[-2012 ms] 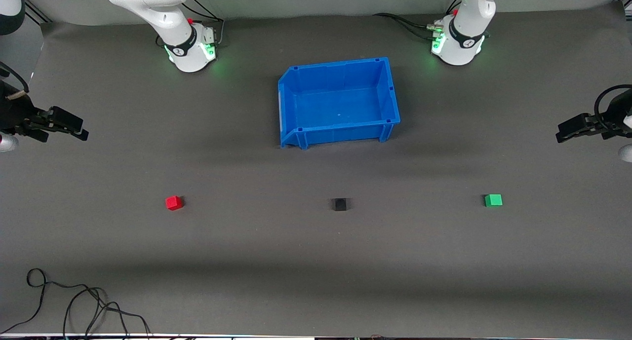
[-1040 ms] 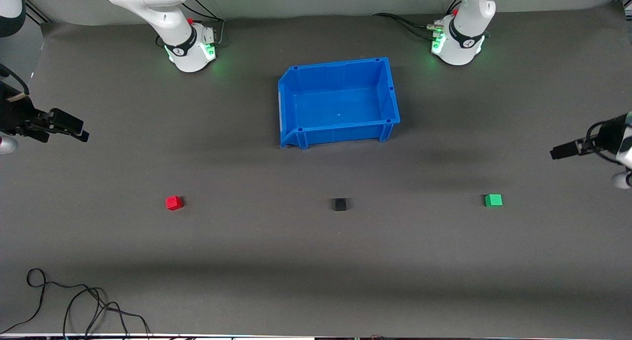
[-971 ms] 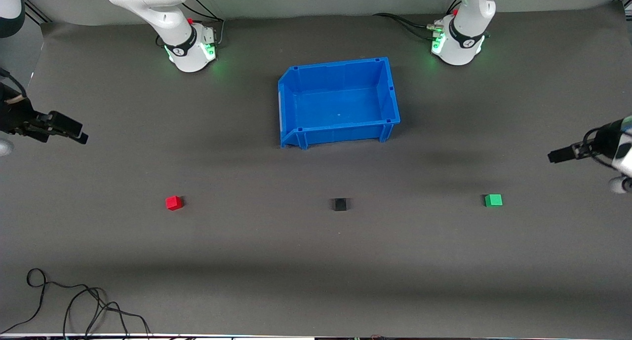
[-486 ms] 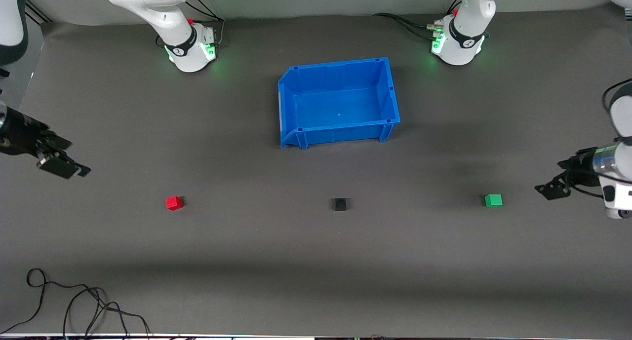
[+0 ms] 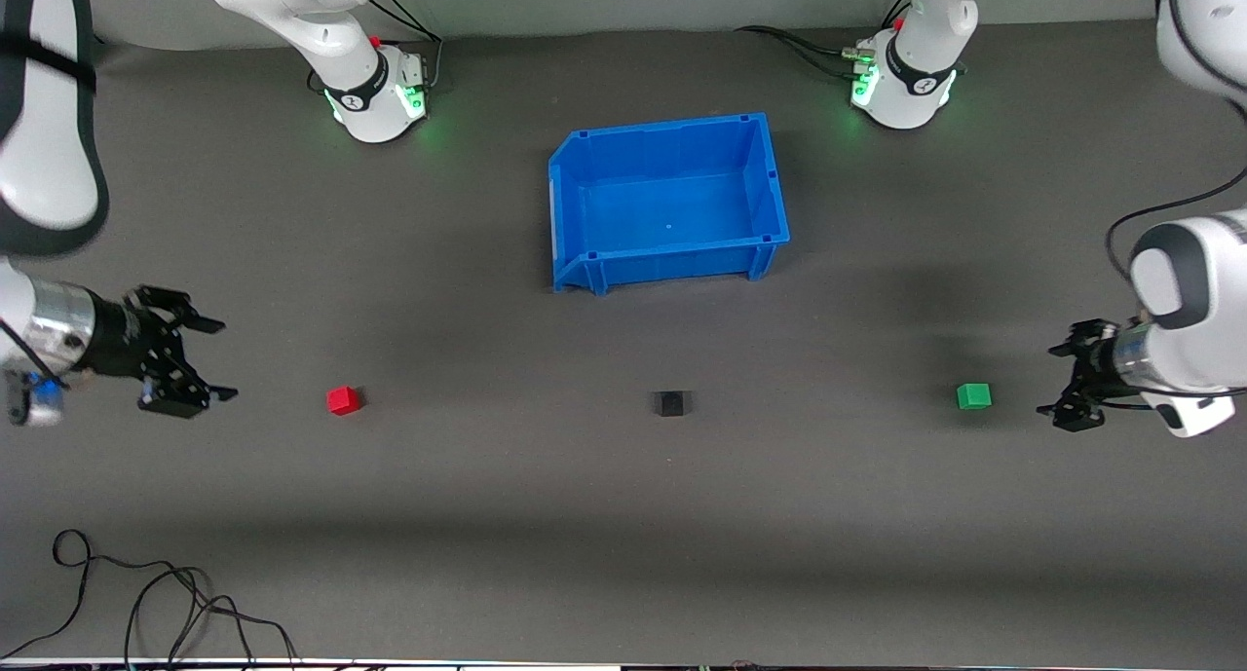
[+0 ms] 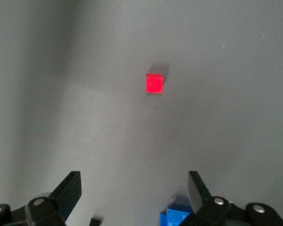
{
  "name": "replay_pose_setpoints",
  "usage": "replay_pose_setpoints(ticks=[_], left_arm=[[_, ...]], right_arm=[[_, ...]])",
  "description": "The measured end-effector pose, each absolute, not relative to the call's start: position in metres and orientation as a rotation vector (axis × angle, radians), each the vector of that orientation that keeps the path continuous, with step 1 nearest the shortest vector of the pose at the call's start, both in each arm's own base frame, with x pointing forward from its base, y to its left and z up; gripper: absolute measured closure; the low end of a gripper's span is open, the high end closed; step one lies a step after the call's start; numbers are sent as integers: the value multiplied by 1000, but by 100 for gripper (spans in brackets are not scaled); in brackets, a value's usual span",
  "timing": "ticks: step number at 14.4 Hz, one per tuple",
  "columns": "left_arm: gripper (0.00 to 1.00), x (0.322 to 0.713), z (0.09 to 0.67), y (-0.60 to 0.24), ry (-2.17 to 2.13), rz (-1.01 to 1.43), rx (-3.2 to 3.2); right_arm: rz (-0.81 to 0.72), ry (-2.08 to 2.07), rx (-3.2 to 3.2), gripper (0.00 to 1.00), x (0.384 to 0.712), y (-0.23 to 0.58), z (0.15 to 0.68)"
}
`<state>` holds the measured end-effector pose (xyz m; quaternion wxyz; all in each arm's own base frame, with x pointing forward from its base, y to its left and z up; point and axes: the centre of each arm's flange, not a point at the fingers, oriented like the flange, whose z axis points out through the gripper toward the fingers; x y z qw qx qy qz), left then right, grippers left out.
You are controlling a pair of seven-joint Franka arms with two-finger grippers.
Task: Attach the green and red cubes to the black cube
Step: 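Lower and close the right gripper on red while the left grasps green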
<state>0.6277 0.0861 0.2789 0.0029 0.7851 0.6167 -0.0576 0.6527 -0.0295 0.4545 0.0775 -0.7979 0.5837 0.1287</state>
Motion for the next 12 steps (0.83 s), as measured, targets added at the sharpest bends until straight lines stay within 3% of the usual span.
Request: replay_pose_setpoints(ticks=[3, 6, 10, 12], left_arm=[[5, 626, 238, 71, 2060, -181, 2355], [7, 620, 210, 61, 2094, -130, 2298], [9, 620, 197, 61, 2103, -90, 2255], [16, 620, 192, 57, 2098, -93, 2261]], right_arm=[[446, 1818, -2280, 0, 660, -47, 398], [397, 1881, -2174, 0, 656, -50, 343], [415, 1863, -2202, 0, 638, -48, 275], [446, 1826, -2233, 0, 635, -50, 250]])
